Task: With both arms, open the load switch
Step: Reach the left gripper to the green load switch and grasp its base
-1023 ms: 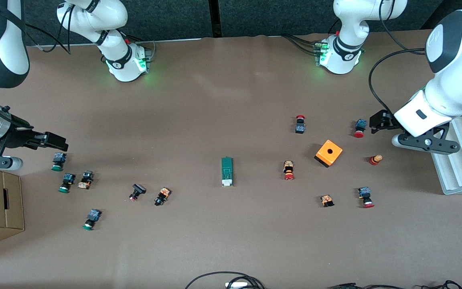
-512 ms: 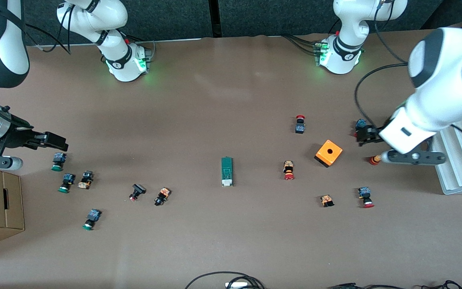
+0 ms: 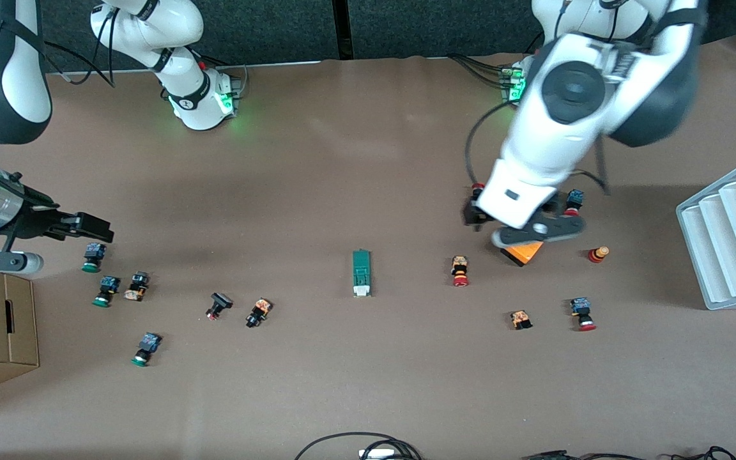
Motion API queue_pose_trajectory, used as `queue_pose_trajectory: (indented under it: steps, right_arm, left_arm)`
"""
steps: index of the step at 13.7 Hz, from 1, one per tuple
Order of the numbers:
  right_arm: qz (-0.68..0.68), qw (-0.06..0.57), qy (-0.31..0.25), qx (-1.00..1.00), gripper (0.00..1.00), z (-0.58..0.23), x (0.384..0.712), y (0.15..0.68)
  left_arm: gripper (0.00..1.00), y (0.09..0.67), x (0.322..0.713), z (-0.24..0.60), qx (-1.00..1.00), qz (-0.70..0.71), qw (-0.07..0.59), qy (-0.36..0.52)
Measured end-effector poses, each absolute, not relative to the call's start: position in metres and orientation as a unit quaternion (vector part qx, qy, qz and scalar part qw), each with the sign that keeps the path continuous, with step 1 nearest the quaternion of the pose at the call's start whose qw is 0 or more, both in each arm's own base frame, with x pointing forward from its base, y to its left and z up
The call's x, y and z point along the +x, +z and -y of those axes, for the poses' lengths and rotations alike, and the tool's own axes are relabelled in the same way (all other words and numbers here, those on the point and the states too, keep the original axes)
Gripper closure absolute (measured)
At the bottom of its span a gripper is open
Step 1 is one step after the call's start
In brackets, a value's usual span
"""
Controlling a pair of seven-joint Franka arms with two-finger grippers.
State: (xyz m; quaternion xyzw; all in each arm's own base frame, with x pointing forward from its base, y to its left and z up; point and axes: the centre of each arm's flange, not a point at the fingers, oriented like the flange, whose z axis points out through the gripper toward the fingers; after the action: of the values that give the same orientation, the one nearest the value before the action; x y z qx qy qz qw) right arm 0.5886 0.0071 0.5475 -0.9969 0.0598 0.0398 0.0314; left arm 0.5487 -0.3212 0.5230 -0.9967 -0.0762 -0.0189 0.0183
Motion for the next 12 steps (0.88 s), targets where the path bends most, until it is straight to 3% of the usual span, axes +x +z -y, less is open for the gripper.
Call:
queue_pose_trajectory:
  steps: [6, 12]
  right_arm:
    - [-0.058, 0.041, 0.042, -0.997, 0.00, -0.011, 0.592, 0.542]
    - [0.012, 0.043, 0.037, -0.998, 0.00, -0.031, 0.593, 0.541]
  left_arm:
    - [0.00, 0.461, 0.496, 0.449, -0.989, 0.110, 0.044, -0.084]
    - [0.00, 0.395, 0.480, 0.516, -0.972, 0.161, 0.011, -0.173]
